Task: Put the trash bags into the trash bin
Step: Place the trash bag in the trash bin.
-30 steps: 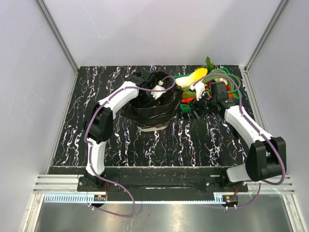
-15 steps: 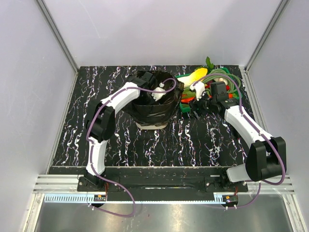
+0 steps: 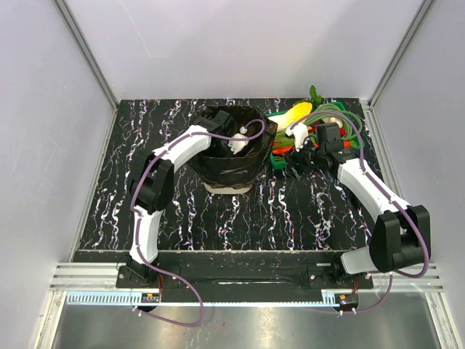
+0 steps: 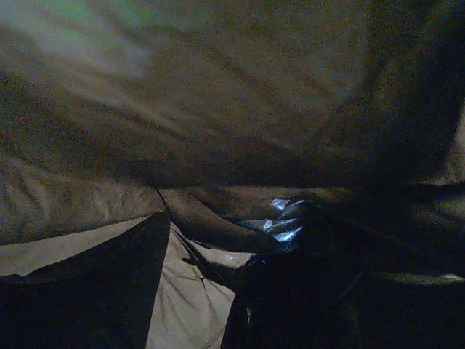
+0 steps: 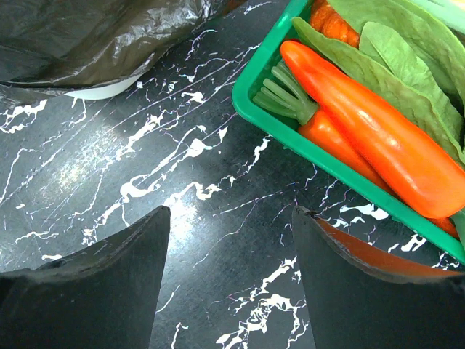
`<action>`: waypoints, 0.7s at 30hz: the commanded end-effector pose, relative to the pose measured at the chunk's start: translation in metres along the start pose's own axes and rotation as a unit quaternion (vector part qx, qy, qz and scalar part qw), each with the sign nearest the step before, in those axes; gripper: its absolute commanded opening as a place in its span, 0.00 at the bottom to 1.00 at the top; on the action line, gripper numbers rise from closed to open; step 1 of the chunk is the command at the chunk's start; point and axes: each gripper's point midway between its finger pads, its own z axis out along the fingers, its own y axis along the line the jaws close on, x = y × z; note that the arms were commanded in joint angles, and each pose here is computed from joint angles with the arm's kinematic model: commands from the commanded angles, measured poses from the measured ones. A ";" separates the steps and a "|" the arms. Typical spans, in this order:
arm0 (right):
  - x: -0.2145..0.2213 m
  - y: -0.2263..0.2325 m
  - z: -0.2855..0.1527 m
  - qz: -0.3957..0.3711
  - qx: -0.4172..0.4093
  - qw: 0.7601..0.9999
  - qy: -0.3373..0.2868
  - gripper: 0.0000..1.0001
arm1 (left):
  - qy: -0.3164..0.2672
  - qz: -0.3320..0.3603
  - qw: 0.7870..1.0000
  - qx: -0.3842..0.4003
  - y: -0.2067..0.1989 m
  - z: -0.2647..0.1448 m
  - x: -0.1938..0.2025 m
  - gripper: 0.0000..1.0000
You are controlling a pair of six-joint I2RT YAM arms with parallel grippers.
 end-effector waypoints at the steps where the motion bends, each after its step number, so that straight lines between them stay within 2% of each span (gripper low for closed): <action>1: -0.003 -0.002 0.001 -0.008 0.002 1.000 -0.002 0.74 | 0.027 0.008 1.000 0.001 -0.002 0.013 0.013 0.73; 21: -0.002 -0.001 0.002 -0.006 0.001 1.000 0.000 0.74 | 0.031 0.002 0.999 0.029 -0.018 0.021 0.025 0.78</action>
